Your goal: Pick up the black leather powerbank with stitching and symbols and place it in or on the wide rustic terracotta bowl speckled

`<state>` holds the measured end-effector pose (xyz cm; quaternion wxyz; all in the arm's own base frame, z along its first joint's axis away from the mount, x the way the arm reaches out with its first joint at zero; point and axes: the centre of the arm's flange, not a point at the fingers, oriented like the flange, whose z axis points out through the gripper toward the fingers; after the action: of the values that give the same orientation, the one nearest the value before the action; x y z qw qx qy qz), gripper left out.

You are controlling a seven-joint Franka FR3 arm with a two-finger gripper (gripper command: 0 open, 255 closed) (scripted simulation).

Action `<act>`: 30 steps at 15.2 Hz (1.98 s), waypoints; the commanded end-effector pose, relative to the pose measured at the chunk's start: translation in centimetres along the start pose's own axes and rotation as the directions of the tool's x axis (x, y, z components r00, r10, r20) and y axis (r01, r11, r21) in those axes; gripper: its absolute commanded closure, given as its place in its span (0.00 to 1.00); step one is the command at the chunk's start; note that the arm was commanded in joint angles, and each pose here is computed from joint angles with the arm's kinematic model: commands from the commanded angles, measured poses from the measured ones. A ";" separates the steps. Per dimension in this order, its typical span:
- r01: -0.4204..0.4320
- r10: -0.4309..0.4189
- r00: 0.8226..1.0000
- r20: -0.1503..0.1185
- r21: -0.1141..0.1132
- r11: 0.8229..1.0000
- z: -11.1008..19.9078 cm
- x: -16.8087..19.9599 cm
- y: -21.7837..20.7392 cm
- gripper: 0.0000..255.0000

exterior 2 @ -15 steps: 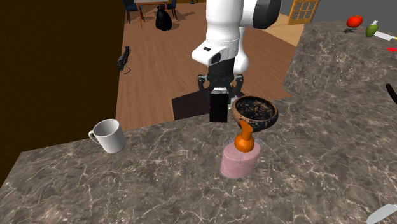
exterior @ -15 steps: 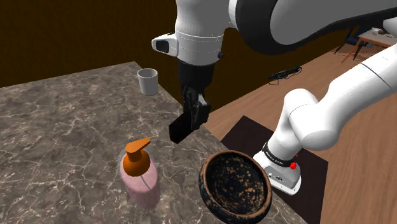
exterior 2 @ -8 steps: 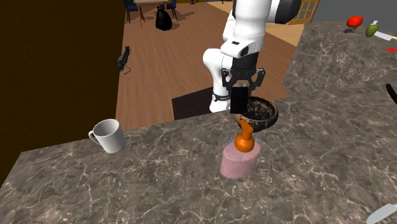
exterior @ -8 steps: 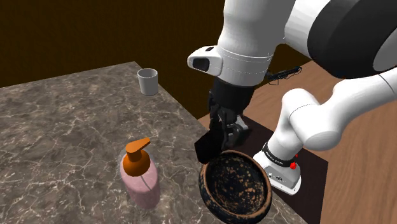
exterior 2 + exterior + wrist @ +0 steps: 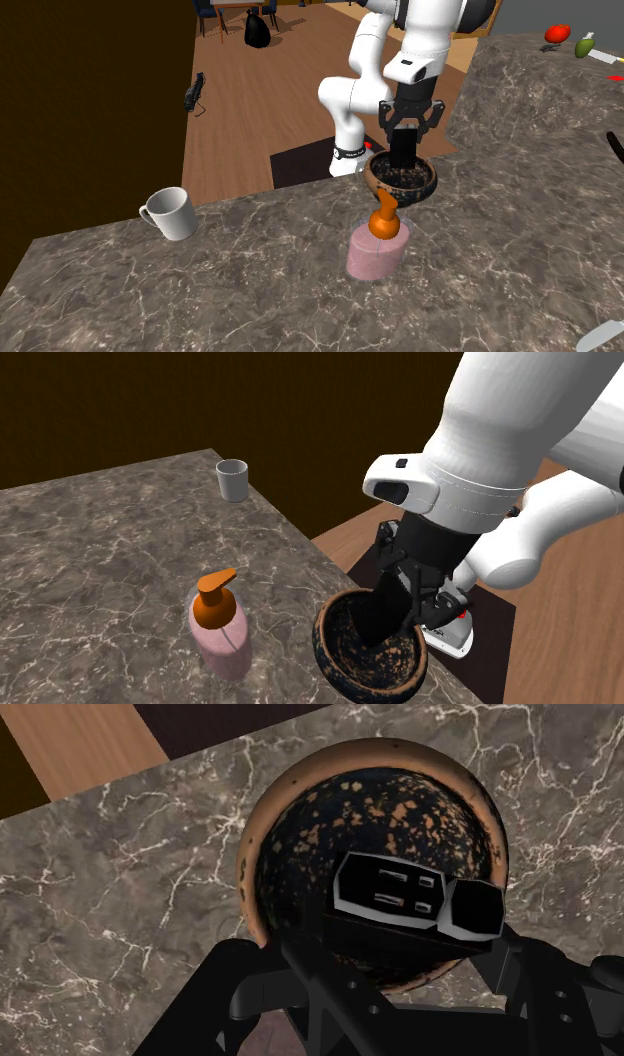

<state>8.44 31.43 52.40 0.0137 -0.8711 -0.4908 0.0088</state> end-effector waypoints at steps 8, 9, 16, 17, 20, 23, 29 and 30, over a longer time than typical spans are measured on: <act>-0.001 0.001 1.000 0.000 0.000 1.000 4.7 -0.2 -0.1 1.00; -0.001 0.001 1.000 0.000 0.000 1.000 5.2 -0.2 -0.1 1.00; -0.001 0.001 1.000 0.000 0.000 1.000 6.4 -0.2 -0.1 1.00; -0.001 0.001 1.000 0.000 0.000 1.000 6.4 -0.2 -0.1 1.00; -0.001 0.001 1.000 0.000 0.000 1.000 6.4 -0.2 -0.1 0.00; -0.001 0.001 1.000 0.000 0.000 1.000 6.4 -0.2 -0.1 0.00; -0.001 0.001 1.000 0.000 0.000 1.000 1.4 -0.2 -0.1 0.00; -0.001 0.001 1.000 0.000 0.000 1.000 1.4 -0.2 -0.1 0.00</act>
<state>8.23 31.36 50.79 0.0141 -0.8713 -0.4905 0.0084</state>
